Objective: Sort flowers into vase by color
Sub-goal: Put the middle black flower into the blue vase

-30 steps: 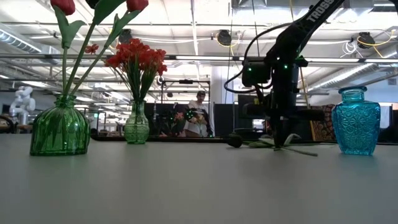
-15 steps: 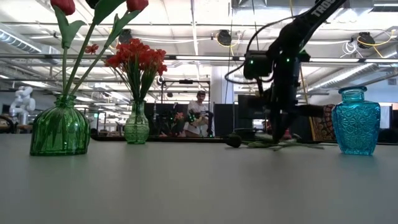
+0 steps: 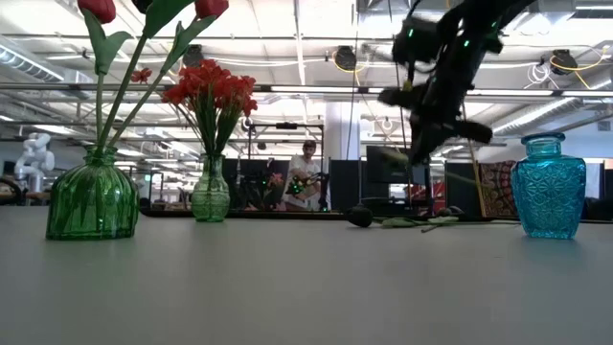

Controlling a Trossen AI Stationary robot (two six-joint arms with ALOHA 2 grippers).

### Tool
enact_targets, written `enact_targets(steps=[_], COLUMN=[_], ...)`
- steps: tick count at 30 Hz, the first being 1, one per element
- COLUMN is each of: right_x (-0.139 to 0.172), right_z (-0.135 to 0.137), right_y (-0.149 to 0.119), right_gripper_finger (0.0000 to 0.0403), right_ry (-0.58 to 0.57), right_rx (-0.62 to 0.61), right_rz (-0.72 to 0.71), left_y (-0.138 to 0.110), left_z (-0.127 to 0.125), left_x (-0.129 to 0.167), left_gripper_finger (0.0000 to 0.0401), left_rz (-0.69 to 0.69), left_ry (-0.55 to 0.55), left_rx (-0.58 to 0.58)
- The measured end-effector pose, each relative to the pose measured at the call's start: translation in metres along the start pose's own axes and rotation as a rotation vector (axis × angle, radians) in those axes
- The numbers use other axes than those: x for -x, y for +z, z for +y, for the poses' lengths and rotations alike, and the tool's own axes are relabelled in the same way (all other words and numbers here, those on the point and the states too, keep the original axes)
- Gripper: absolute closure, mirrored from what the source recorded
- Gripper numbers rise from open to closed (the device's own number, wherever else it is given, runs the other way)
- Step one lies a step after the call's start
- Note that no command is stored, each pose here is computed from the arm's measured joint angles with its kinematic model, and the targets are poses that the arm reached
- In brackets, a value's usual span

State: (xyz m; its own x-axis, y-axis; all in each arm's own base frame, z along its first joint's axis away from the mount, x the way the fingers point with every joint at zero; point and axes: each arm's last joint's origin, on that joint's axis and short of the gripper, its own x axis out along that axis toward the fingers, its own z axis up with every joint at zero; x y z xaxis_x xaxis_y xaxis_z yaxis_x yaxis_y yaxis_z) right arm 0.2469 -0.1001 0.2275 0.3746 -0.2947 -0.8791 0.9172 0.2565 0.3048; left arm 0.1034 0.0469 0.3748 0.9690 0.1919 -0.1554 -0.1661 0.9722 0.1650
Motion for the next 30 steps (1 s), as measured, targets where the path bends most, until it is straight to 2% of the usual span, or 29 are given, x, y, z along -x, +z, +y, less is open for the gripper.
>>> enact_targets(steps=[12, 22, 30], right_x=[0.075, 0.129, 0.160], right_z=[0.009, -0.009, -0.026], right_y=[-0.021, -0.036, -0.050], right_gripper_finger=[0.0403, 0.0402, 0.0402], right_ry=[0.172, 0.219, 0.249], right_rx=[0.190, 0.260, 0.341], right_rz=[-0.298, -0.523, -0.625], left_y=[0.000, 0.000, 0.000], left_z=[0.000, 0.000, 0.000], left_x=[0.000, 0.000, 0.000], left_gripper_finger=[0.0237, 0.0237, 0.0237], left_rz=[0.000, 0.000, 0.000], left_ry=[0.000, 0.000, 0.000], left_rx=[0.000, 0.000, 0.000])
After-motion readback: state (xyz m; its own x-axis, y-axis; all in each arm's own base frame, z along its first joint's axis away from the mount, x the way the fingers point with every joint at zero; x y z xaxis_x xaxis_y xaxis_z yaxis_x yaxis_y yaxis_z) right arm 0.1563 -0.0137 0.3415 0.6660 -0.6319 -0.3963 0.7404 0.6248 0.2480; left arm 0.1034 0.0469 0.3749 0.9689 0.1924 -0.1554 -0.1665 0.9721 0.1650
